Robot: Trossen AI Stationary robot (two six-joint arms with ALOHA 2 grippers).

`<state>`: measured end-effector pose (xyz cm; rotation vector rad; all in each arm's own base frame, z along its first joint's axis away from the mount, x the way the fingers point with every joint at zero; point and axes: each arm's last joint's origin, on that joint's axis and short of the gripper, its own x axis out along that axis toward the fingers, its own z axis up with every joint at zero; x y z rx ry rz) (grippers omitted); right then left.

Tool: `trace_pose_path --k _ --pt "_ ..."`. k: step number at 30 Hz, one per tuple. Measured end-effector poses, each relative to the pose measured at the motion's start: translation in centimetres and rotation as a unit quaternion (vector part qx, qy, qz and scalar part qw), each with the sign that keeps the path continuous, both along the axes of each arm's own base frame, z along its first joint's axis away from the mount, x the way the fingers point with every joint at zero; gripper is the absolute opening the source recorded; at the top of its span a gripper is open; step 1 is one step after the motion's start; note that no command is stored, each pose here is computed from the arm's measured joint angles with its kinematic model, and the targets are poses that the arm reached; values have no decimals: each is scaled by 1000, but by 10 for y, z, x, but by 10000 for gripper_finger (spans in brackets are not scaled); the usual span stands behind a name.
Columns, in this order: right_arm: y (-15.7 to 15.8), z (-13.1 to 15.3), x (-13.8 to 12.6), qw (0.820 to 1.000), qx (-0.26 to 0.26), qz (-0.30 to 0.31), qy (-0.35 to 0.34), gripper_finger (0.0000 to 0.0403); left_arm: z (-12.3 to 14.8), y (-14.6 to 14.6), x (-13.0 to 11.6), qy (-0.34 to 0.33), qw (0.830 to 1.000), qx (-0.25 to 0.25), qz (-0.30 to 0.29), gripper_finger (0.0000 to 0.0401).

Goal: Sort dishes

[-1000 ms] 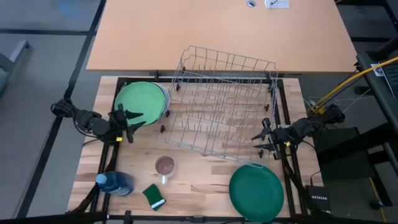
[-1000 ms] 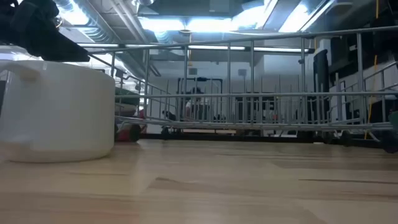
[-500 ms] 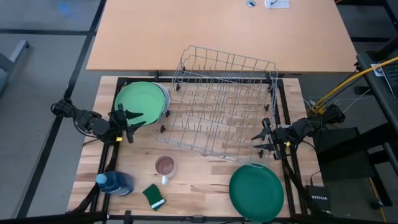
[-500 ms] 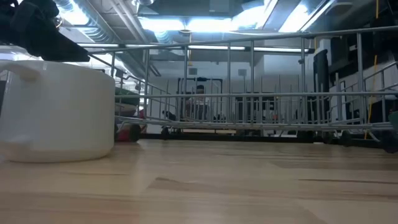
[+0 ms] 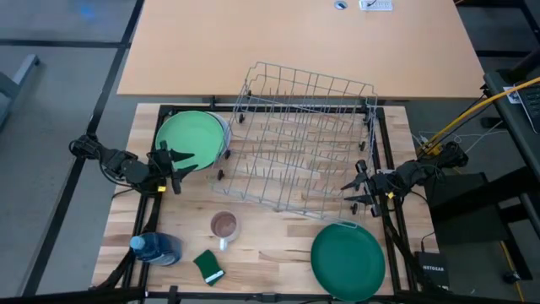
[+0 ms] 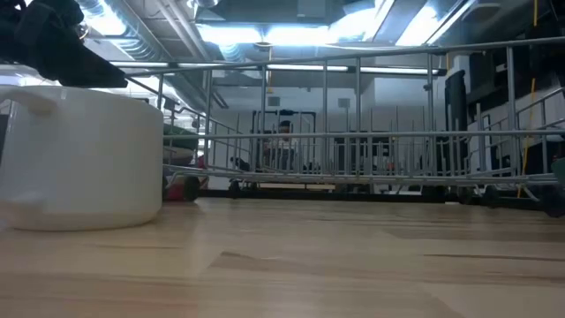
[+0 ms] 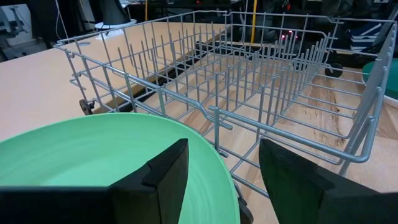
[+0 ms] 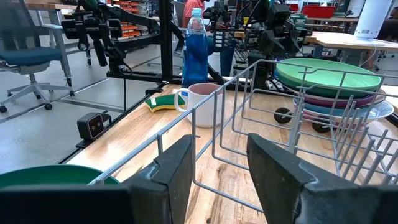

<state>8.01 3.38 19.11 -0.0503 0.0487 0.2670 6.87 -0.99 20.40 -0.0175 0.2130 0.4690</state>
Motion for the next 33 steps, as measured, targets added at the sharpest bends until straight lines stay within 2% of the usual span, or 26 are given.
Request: trace_pose_path --k 25,30,33 --pt "0 3 0 1000 8 -1 -16 156 0 0 0 0 1000 0 0 184" --pt "-2 2 1 999 -8 -37 -13 156 0 0 0 0 1000 0 0 184" --pt "-2 0 1 999 -15 -39 -3 156 0 0 0 0 1000 0 0 184"
